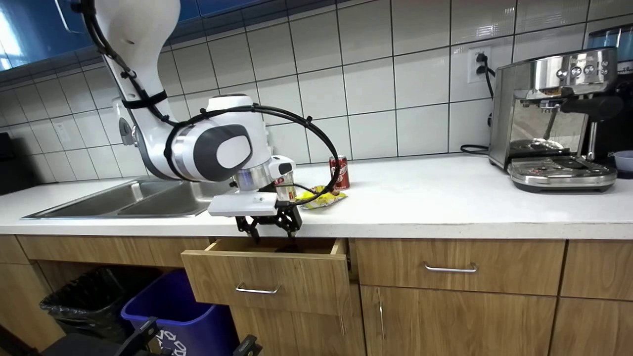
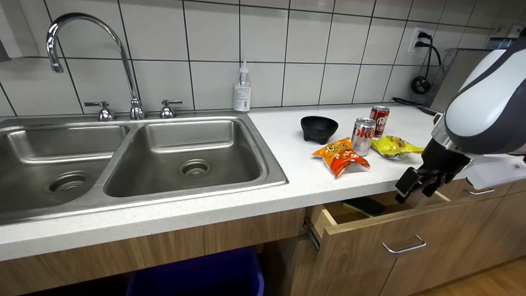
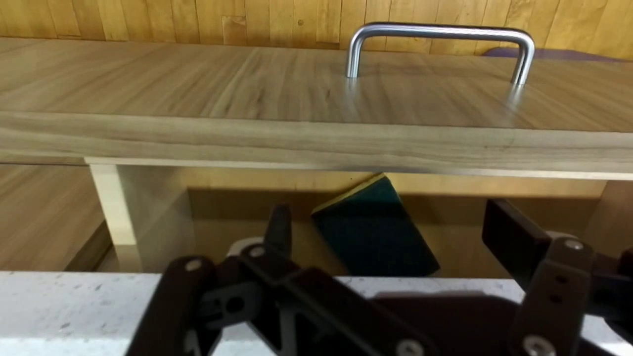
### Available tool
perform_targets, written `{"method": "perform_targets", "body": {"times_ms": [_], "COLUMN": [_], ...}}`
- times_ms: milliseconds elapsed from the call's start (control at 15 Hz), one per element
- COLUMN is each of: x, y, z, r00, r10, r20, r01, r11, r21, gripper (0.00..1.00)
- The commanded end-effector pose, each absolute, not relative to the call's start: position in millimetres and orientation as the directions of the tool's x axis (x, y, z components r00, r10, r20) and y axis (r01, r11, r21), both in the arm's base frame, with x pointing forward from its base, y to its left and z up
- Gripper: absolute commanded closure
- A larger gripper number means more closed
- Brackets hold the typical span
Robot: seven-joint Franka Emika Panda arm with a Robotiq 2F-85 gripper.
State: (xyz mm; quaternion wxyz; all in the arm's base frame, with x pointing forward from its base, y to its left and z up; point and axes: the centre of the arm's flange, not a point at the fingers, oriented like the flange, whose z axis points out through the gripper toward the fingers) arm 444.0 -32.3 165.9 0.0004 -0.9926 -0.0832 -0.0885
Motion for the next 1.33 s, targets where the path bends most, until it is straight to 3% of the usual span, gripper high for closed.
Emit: {"method": "perform_targets", "body": {"times_ms": [0,1267], "x": [444.3,440.1], "y": [-32.5,-32.5], "z": [153.7,146.4], "r00": [0.970,0.994], "r10": [0.154,0.083], "r20": [0.189,0.076], "r01": [0.155,0.085], "r11": [-0.988,-0.996], "r21": [0.007,-0.013], "gripper": [0.00,0.00]}}
